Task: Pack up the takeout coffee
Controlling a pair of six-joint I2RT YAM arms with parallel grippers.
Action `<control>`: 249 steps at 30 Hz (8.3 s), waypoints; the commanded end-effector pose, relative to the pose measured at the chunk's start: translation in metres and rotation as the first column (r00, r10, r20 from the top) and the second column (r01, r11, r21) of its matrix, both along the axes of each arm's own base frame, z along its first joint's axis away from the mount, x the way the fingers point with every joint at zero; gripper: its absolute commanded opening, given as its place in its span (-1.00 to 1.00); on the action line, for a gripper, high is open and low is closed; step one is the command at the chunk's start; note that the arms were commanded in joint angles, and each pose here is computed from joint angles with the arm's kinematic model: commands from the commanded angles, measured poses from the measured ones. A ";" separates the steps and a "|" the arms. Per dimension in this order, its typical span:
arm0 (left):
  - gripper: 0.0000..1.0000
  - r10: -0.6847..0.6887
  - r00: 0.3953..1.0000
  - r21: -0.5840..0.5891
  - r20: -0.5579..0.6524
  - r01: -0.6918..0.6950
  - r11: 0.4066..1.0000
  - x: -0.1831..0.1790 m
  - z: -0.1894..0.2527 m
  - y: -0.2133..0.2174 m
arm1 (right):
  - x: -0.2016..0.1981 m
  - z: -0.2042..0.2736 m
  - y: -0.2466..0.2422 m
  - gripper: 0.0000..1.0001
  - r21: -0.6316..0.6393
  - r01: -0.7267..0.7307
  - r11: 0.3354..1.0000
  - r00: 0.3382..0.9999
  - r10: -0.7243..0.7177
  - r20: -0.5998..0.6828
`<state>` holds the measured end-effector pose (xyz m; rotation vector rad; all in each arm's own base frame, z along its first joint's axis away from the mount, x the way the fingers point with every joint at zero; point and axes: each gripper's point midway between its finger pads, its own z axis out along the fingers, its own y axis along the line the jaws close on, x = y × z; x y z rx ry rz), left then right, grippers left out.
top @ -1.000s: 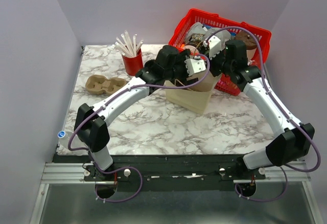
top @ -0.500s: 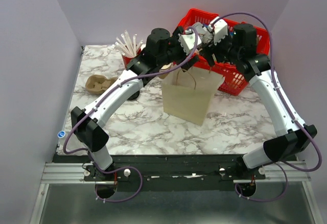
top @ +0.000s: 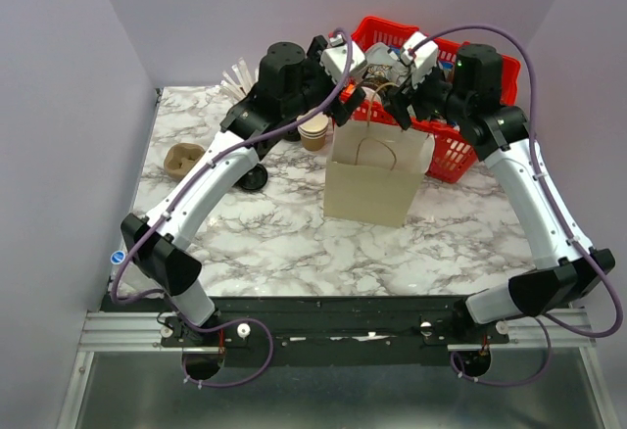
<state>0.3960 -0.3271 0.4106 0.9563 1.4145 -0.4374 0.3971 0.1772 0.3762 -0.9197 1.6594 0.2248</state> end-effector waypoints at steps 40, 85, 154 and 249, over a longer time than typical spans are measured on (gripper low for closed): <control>0.97 0.096 0.939 0.037 -0.330 -0.089 0.995 -0.024 -0.063 0.096 | -0.059 -0.117 0.063 -0.99 -0.109 -0.676 0.729 0.707 0.599 -0.376; 0.97 0.108 0.910 0.069 -0.400 -0.088 0.994 -0.016 -0.092 0.093 | -0.030 -0.250 0.081 -0.99 -0.295 -0.704 0.646 0.683 0.501 -0.532; 0.86 0.480 0.819 0.107 -0.314 -0.472 0.875 0.149 -0.090 0.219 | -0.039 0.082 0.044 0.51 0.172 -0.114 0.979 0.984 0.087 0.157; -1.00 -0.232 0.972 -0.436 -0.040 0.192 0.879 -0.064 0.151 0.104 | -0.017 0.069 -0.052 0.58 0.129 0.278 0.952 0.950 -0.292 0.110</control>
